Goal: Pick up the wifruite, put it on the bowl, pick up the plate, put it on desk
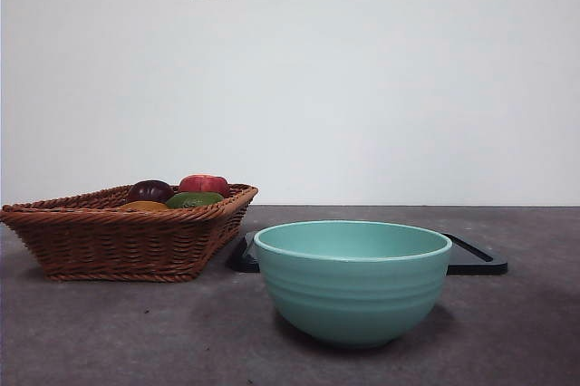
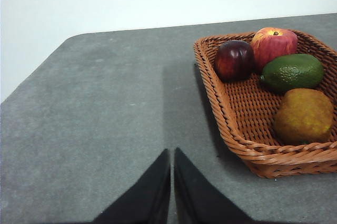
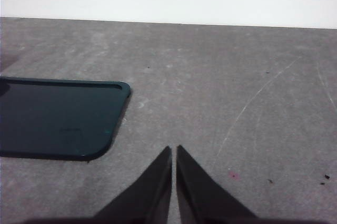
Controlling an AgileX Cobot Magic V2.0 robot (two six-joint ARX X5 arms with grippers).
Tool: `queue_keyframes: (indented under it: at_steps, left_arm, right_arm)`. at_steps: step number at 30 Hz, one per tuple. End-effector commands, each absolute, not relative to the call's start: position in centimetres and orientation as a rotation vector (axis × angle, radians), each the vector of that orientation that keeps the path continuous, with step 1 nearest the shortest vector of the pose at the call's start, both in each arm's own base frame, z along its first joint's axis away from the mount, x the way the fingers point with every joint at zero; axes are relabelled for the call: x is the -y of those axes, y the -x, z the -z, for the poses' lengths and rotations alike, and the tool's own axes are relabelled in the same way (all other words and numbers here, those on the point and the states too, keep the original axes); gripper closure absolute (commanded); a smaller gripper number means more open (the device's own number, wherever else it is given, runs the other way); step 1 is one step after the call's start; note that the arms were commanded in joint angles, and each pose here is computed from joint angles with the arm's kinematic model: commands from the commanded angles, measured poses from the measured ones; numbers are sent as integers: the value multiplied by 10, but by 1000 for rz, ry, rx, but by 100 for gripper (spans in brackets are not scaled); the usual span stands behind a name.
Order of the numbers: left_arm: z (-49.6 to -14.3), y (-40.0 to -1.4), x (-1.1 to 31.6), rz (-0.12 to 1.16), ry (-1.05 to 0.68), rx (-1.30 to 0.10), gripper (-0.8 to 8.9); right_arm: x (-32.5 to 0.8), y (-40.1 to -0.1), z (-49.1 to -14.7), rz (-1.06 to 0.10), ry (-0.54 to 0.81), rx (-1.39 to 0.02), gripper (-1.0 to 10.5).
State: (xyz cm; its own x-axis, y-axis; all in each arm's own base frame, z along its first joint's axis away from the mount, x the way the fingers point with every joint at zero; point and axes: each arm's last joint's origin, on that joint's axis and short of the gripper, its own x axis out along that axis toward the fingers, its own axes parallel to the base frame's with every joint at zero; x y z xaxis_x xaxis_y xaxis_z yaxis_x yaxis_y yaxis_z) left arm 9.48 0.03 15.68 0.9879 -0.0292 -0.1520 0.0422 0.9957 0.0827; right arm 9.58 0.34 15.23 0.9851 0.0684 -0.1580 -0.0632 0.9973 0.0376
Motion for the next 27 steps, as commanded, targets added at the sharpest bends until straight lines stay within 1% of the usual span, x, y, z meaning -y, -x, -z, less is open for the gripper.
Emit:
queue_keyframes:
  at_steps: [1,6,27]
  left_arm:
    - [-149,-96,-1,31,-83,-177,803]
    - [-149,-96,-1,31,-83,-177,803]
    - [-149,-96,-1,31,-82,-177,803]
  right_arm:
    - [-4,-96,-150,-65,-46,-171,941]
    - [-4,-96,-152,-65,-46,-150,941]
    - [-4,-96,-152,-65,-46,-151,941]
